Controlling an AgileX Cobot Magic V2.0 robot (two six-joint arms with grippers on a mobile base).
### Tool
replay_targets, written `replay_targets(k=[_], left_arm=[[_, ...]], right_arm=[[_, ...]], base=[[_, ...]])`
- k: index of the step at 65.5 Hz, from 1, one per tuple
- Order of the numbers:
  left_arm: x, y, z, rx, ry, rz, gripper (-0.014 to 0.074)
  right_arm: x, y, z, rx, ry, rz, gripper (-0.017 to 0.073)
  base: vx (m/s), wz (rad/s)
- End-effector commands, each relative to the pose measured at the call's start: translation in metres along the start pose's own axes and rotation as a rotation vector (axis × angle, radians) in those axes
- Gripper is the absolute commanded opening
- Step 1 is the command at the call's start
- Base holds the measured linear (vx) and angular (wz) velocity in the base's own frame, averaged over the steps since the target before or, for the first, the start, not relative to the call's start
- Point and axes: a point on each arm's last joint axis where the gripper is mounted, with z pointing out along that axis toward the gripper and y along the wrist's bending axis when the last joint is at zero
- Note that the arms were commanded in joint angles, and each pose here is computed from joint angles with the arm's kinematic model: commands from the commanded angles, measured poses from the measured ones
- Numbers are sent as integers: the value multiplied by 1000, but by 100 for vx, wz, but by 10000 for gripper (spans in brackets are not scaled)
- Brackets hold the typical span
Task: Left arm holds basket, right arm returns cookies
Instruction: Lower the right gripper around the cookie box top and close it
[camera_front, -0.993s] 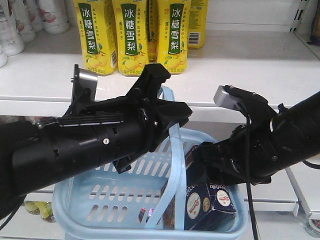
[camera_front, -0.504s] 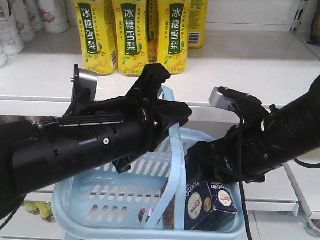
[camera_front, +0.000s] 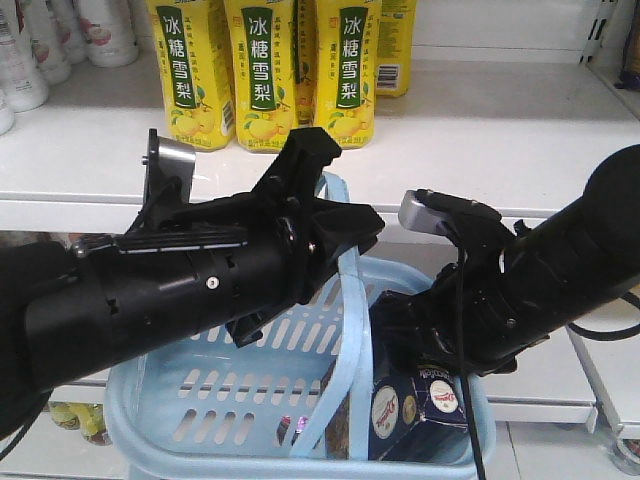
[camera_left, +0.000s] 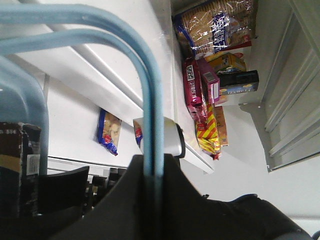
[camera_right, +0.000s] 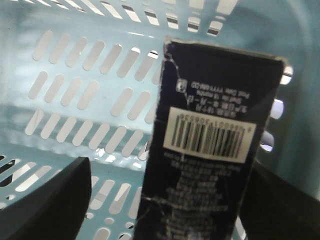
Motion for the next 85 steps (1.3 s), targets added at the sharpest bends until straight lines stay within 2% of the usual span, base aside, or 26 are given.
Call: replay_targets(k=[1, 11, 22, 39, 57, 85], left_arm=[[-2, -21, -12, 76, -2, 3, 0], [-2, -21, -12, 76, -2, 3, 0], [-2, -21, -12, 76, -2, 3, 0], [-2, -21, -12, 76, -2, 3, 0], [-2, -21, -12, 76, -2, 3, 0], [-2, -21, -12, 76, -2, 3, 0]], right_arm=[[-5, 6, -10, -21, -65, -30, 536], [-7, 5, -7, -17, -54, -39, 529], [-8, 4, -5, -13, -53, -43, 464], [-11, 2, 2, -3, -40, -63, 272], [-11, 1, 6, 1, -23, -86, -18], [-7, 5, -6, -12, -47, -98, -10]], base=[[0, 0], [0, 0], [0, 0], [0, 0], [0, 0], [0, 0]])
